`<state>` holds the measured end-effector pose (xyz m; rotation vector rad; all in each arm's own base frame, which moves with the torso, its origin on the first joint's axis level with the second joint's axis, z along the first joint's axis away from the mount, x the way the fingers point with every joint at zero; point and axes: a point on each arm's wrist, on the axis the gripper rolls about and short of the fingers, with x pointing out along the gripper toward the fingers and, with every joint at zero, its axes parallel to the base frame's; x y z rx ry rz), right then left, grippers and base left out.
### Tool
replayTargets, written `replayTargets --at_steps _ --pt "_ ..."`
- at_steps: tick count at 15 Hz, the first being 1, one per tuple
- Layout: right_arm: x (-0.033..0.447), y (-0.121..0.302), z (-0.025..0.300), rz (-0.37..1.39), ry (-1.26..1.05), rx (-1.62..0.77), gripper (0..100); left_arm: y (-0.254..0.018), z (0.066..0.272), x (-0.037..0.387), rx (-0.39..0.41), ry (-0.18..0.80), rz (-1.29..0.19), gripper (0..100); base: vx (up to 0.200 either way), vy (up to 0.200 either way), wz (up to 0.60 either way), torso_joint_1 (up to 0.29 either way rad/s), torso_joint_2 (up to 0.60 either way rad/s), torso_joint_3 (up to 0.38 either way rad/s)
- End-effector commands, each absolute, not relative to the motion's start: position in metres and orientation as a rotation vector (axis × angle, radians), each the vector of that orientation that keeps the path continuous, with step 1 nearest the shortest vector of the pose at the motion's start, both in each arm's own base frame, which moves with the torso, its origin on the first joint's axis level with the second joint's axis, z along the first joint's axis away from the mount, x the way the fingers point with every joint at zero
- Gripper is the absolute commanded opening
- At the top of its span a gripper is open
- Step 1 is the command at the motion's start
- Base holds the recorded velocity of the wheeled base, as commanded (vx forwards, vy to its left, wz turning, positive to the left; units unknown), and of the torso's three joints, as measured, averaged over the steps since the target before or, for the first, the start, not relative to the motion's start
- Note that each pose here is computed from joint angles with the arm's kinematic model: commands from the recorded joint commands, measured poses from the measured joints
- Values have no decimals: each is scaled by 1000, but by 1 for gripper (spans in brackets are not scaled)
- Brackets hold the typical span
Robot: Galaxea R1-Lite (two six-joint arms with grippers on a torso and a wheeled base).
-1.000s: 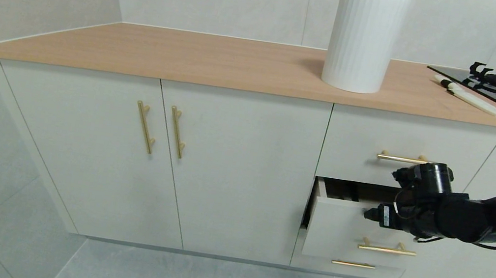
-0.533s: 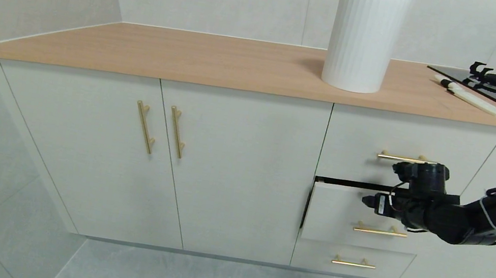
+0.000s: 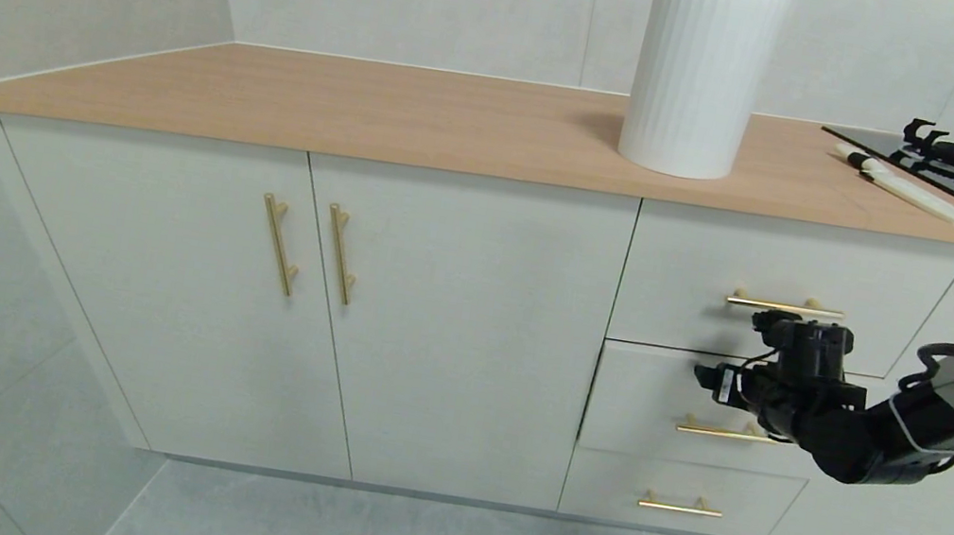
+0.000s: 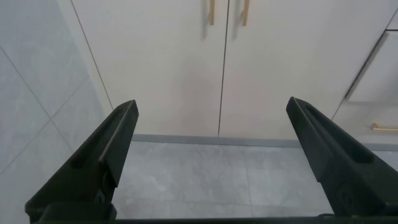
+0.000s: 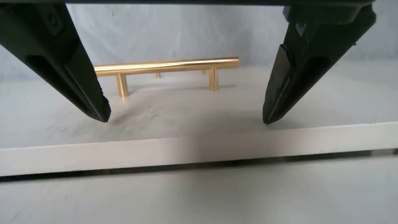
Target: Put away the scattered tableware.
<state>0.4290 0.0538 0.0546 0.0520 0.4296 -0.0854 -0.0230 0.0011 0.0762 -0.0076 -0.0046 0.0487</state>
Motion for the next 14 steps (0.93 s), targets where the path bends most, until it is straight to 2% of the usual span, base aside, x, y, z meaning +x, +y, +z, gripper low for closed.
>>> replayTargets --at_steps 1,11,14 --pt "432 54 48 -100 428 48 100 1 76 -23 -8 -5 49 100 0 0 0 0 0 0" --pt "445 54 47 -166 345 65 100 1 76 -23 -8 -5 49 100 0 0 0 0 0 0" --pt "437 53 56 -170 342 66 100 1 76 -23 -8 -5 49 100 0 0 0 0 0 0"
